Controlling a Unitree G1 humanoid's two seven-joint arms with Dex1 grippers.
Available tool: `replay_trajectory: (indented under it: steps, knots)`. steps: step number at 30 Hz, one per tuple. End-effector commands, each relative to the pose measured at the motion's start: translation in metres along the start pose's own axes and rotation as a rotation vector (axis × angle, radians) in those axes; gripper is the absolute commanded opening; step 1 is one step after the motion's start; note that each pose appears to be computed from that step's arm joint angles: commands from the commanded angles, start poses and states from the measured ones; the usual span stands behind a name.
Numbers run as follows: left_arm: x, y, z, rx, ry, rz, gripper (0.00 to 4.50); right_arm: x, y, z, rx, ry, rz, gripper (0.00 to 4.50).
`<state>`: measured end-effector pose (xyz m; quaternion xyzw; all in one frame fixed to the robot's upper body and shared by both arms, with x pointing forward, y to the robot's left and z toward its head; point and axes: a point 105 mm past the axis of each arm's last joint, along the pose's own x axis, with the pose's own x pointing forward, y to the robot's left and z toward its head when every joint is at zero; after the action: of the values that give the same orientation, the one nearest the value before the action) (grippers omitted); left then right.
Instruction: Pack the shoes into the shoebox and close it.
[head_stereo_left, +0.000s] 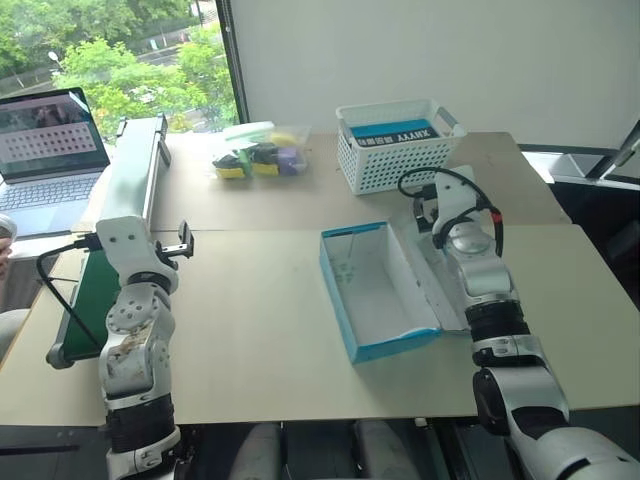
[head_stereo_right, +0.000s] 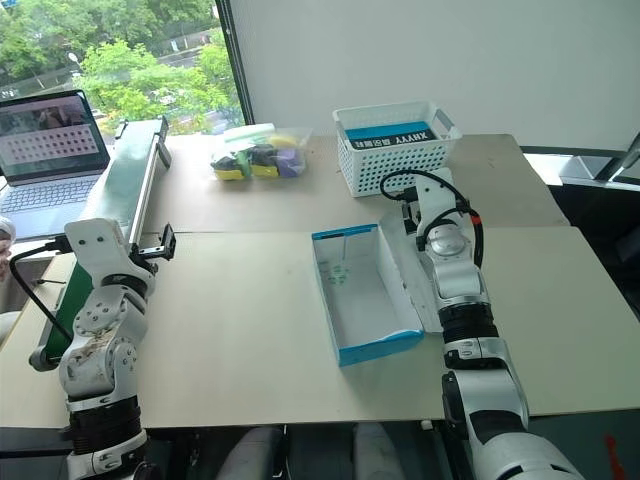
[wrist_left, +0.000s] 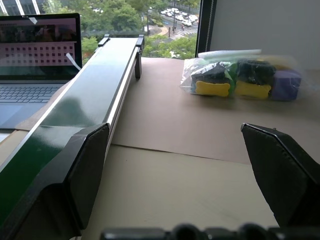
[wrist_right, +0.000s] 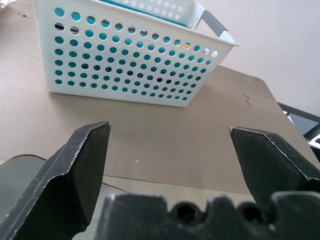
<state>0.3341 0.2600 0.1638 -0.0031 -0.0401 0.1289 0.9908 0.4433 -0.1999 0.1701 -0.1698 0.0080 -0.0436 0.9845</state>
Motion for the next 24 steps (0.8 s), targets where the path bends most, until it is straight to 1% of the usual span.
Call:
replay_trajectory:
  steps: [1, 2, 4, 6, 7, 9, 11, 12, 14, 15, 16, 17, 18, 20, 21, 24]
  knots:
    - [-0.002, -0.003, 0.001, 0.014, 0.001, -0.021, 4.5, -0.004, -0.003, 0.031, 0.015, -0.111, -0.009, 4.47]
    - [-0.005, -0.002, -0.003, 0.004, 0.017, -0.021, 4.5, -0.007, 0.002, 0.046, 0.032, -0.166, 0.02, 4.47]
    - [-0.011, 0.002, -0.003, -0.002, 0.018, -0.024, 4.5, -0.016, 0.018, 0.09, 0.098, -0.318, 0.127, 4.47]
    - [-0.015, 0.007, -0.002, 0.022, 0.023, -0.022, 4.5, -0.026, 0.033, 0.12, 0.167, -0.403, 0.254, 4.47]
    - [-0.02, 0.014, 0.0, 0.024, 0.024, -0.011, 4.5, -0.037, 0.048, 0.141, 0.207, -0.451, 0.388, 4.47]
    - [-0.026, 0.023, 0.005, 0.029, 0.024, -0.002, 4.5, -0.056, 0.067, 0.167, 0.233, -0.516, 0.585, 4.47]
    - [-0.031, 0.028, 0.01, 0.044, 0.038, -0.023, 4.5, -0.08, 0.088, 0.181, 0.213, -0.55, 0.802, 4.47]
    - [-0.034, 0.036, 0.013, 0.059, 0.047, -0.017, 4.5, -0.099, 0.105, 0.183, 0.182, -0.562, 0.957, 4.47]
    - [-0.04, 0.049, 0.016, 0.07, 0.066, -0.012, 4.5, -0.134, 0.129, 0.175, 0.132, -0.549, 1.229, 4.47]
    - [-0.042, 0.055, 0.016, 0.071, 0.076, -0.011, 4.5, -0.147, 0.137, 0.167, 0.098, -0.533, 1.322, 4.47]
    - [-0.043, 0.058, 0.016, 0.07, 0.083, -0.013, 4.5, -0.154, 0.141, 0.162, 0.078, -0.52, 1.373, 4.47]
    - [-0.046, 0.065, 0.013, 0.068, 0.102, -0.005, 4.5, -0.161, 0.149, 0.148, 0.006, -0.485, 1.431, 4.47]
    - [-0.05, 0.076, 0.009, 0.085, 0.131, 0.016, 4.5, -0.168, 0.159, 0.128, -0.085, -0.438, 1.488, 4.47]
    - [-0.057, 0.092, 0.004, 0.107, 0.163, 0.046, 4.5, -0.176, 0.17, 0.1, -0.202, -0.375, 1.549, 4.47]
    - [-0.06, 0.101, 0.002, 0.097, 0.171, 0.072, 4.5, -0.177, 0.174, 0.09, -0.239, -0.366, 1.544, 4.47]
    - [-0.068, 0.113, -0.005, 0.08, 0.193, 0.099, 4.5, -0.175, 0.176, 0.088, -0.174, -0.364, 1.525, 4.47]
